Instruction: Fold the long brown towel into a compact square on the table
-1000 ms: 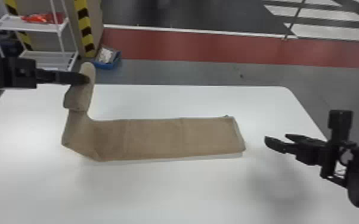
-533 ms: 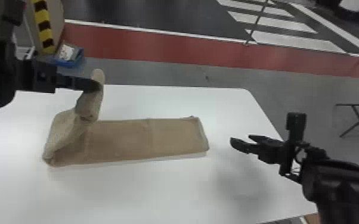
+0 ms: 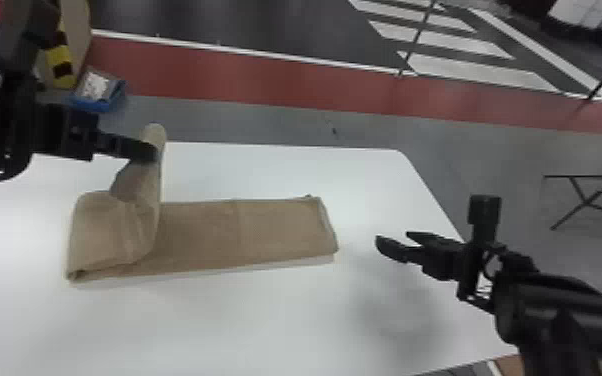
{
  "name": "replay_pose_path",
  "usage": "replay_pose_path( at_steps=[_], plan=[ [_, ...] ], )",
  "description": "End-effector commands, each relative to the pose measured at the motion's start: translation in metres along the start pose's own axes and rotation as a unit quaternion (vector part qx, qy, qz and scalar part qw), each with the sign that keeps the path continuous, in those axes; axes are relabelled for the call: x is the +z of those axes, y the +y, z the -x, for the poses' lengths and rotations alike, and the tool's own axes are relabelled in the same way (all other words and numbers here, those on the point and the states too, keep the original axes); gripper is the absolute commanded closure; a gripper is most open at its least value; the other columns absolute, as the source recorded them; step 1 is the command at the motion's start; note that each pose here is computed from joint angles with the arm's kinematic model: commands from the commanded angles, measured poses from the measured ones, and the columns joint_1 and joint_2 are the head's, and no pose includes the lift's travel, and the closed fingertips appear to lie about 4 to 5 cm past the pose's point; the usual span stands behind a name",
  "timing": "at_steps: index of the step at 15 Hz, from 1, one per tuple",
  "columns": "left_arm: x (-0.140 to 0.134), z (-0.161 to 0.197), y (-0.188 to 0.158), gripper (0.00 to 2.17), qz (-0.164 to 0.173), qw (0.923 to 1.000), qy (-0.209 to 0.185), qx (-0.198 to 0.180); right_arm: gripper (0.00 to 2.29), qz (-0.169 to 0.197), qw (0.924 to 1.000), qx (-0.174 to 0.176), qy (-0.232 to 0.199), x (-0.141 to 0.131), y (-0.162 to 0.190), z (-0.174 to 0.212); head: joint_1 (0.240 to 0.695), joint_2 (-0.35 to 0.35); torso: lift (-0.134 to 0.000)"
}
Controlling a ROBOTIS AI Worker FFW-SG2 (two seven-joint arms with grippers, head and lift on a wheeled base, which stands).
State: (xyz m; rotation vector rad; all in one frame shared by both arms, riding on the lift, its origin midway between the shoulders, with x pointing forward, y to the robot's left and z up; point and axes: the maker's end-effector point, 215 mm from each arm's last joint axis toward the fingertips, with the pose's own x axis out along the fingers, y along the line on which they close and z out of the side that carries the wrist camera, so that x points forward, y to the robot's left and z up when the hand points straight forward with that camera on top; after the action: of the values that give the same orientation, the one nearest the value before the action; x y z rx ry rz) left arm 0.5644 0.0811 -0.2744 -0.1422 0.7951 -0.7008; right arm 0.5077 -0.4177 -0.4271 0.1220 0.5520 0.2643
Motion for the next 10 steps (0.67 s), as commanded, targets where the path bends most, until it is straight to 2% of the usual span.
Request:
replay_pose_path(
  at_steps=[1,2,7,10],
  plan=[
    [-0.019,-0.012,-0.009,0.46,0.004,0.9998,0.017,-0.008,0.06,0.001,1.0000,-0.005,-0.002,0.002,-0.005,0.004,0.695,-0.331,-0.124],
    [-0.023,-0.015,-0.011,0.00,0.001,0.9997,0.022,-0.009,0.06,0.001,1.0000,-0.003,-0.005,0.005,-0.005,0.004,0.695,-0.335,-0.124],
    [-0.034,-0.020,-0.020,0.03,-0.003,0.9995,0.029,-0.016,0.06,-0.004,0.9999,0.003,-0.011,0.014,0.000,0.004,0.695,-0.350,-0.124],
    [-0.039,-0.015,-0.022,0.03,-0.002,0.9996,0.020,-0.017,0.06,-0.012,0.9994,0.026,-0.020,0.028,0.024,0.002,0.695,-0.350,-0.124]
  ],
)
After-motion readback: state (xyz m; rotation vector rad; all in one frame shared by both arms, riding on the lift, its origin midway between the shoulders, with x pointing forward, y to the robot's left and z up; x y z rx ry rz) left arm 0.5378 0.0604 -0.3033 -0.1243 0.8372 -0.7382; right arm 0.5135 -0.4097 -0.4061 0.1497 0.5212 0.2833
